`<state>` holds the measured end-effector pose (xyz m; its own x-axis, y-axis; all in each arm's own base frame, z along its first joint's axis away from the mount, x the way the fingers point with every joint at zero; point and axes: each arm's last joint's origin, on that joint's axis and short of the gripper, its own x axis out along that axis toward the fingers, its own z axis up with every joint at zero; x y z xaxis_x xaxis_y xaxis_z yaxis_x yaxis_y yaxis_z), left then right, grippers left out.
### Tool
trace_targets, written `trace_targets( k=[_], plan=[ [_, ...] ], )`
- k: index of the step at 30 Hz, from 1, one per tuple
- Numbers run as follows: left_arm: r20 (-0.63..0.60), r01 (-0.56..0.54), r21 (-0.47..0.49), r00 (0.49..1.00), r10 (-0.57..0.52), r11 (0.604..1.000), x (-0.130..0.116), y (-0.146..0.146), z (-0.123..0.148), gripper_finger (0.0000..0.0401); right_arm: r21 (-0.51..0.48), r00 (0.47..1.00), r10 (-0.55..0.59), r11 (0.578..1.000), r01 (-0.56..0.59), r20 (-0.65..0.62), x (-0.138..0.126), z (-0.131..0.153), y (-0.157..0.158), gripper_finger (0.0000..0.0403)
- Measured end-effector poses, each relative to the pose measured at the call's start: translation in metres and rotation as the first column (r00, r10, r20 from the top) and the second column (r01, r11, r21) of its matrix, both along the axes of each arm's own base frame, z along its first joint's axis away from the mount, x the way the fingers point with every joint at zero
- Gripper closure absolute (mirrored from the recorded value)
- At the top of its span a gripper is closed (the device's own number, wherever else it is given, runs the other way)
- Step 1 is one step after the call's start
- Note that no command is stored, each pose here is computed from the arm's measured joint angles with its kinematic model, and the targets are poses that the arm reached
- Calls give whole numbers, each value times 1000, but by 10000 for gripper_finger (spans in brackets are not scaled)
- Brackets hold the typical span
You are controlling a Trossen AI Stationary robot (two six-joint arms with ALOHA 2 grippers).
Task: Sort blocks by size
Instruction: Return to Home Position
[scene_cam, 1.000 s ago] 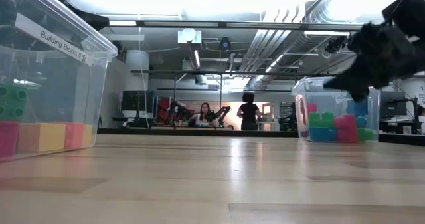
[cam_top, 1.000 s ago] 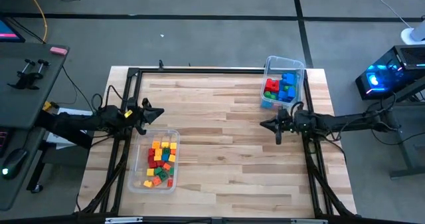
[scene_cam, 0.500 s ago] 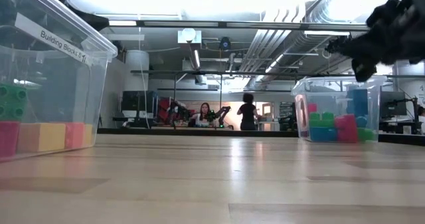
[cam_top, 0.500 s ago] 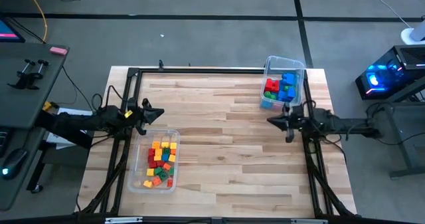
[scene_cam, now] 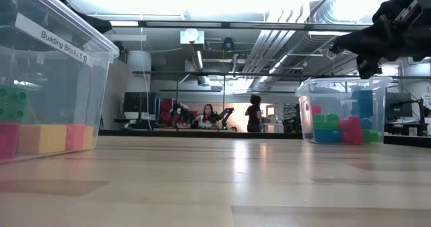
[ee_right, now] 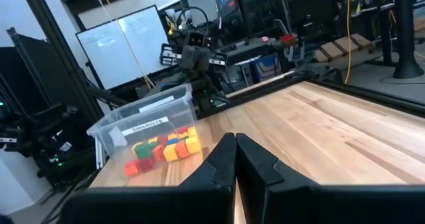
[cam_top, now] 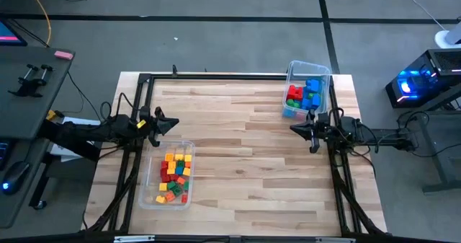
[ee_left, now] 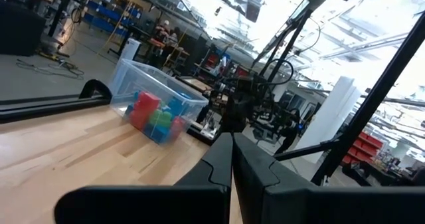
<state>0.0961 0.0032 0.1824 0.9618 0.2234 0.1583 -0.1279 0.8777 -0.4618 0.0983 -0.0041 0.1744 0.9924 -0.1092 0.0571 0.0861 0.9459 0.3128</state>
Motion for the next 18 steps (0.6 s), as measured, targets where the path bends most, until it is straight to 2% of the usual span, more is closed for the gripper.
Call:
trace_targets(
  k=[18],
  plan=[
    [3, 0, 0, 1000, 0, 1000, 0, 0, 0, 400, 1, 999, -1, 1000, 1, -50, 0, -5, 0, 402]
  ],
)
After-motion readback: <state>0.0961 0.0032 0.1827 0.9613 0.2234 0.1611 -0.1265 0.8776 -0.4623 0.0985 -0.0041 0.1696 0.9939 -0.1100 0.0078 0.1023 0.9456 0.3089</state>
